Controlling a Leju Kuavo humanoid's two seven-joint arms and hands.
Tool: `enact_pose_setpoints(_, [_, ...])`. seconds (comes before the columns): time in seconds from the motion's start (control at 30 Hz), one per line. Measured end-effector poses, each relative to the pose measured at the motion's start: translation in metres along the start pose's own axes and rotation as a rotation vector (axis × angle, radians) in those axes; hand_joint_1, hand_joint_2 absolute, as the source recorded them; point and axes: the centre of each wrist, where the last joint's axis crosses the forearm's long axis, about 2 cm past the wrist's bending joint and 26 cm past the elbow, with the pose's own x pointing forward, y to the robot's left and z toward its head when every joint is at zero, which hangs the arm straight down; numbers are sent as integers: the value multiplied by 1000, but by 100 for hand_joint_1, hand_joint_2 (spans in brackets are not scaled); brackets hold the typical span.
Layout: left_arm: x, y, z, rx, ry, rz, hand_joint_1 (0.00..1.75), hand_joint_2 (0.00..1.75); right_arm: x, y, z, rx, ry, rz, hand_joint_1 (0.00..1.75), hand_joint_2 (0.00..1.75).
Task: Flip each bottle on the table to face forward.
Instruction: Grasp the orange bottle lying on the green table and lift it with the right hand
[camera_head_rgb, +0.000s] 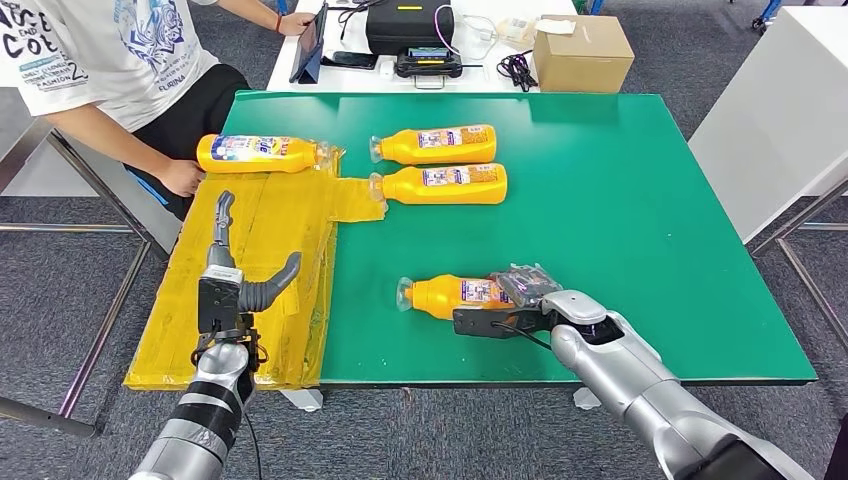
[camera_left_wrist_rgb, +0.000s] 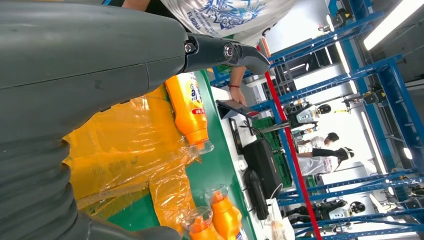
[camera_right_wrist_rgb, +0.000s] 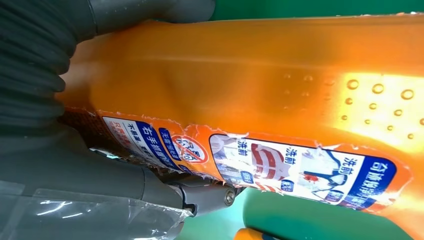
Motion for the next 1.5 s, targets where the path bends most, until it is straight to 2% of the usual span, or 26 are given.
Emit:
enact_pose_setpoints(0.13, [0, -1, 0, -3, 4, 12, 0, 175, 1, 2, 0, -31, -10, -33, 175, 175])
enact_pose_setpoints(0.27, [1, -4, 4, -14, 9, 26, 0, 175, 15, 20, 3, -219, -60, -155, 175, 175])
enact_pose_setpoints(0.37, [0, -4, 10, -22, 17, 28, 0, 175, 44, 35, 8, -452, -132, -278, 175, 175])
enact_pose_setpoints(0.43, [0, -5, 15, -37, 24, 53, 0, 175, 66, 38, 15, -638, -194, -357, 175, 175])
enact_pose_setpoints(0.57, [11, -15, 23, -86, 60, 228, 0, 175, 93, 21, 40, -1191, -286, -437, 175, 175])
enact_pose_setpoints(0.63, [19, -20, 23, -99, 61, 274, 0, 175, 96, 14, 49, -1325, -279, -465, 175, 175])
enact_pose_setpoints(0.9, [30, -26, 22, -115, 44, 336, 0, 175, 94, 13, 63, -1439, -229, -538, 175, 175])
enact_pose_setpoints(1.23, [39, -31, 27, -188, 70, 467, 0, 175, 88, 15, 69, -1473, -179, -571, 175, 175])
enact_pose_setpoints(1.33, [42, -34, 29, -254, 103, 559, 0, 175, 87, 17, 69, -1463, -186, -587, 175, 175])
enact_pose_setpoints(1.5, [50, -42, 37, -449, 164, 742, 0, 175, 90, 27, 64, -1402, -241, -616, 175, 175])
